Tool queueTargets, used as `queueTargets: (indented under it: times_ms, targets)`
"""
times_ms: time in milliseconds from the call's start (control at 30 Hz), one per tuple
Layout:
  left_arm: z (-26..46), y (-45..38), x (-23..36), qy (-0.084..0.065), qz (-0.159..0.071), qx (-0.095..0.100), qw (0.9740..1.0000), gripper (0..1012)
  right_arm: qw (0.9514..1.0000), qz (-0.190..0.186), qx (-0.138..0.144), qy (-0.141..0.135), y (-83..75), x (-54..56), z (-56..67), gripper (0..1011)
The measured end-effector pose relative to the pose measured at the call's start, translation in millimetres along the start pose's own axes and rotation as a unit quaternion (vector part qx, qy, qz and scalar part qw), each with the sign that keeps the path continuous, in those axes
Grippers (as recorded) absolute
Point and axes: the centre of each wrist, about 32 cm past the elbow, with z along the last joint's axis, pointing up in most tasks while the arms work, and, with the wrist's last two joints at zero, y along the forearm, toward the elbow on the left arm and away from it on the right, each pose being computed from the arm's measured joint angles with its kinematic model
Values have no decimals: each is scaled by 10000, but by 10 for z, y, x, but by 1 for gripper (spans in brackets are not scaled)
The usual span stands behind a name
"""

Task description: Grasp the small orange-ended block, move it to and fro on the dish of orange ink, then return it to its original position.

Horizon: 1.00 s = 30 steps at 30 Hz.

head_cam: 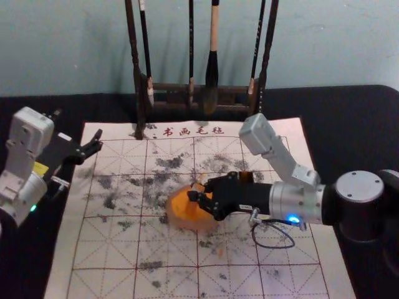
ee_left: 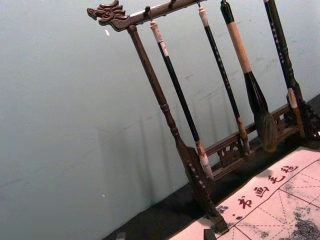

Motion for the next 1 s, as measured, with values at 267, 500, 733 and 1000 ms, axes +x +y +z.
queueTargets:
  times_ms: [267, 500, 733, 1000]
  targets:
    - [0, 0, 0, 0, 0, 0, 10000, 1001, 10000, 11, 33, -1, 100, 60, 21, 114]
    - [0, 0, 0, 0, 0, 0, 10000, 1001, 10000, -34, 30, -12, 137, 120, 33, 114]
    - [0, 0, 0, 0, 0, 0, 10000, 1001, 9998, -185, 8, -21, 76, 160, 35, 114]
    - [0, 0, 0, 0, 0, 0, 10000, 1001, 9996, -277, -15, -36, -5, 151, 30, 114]
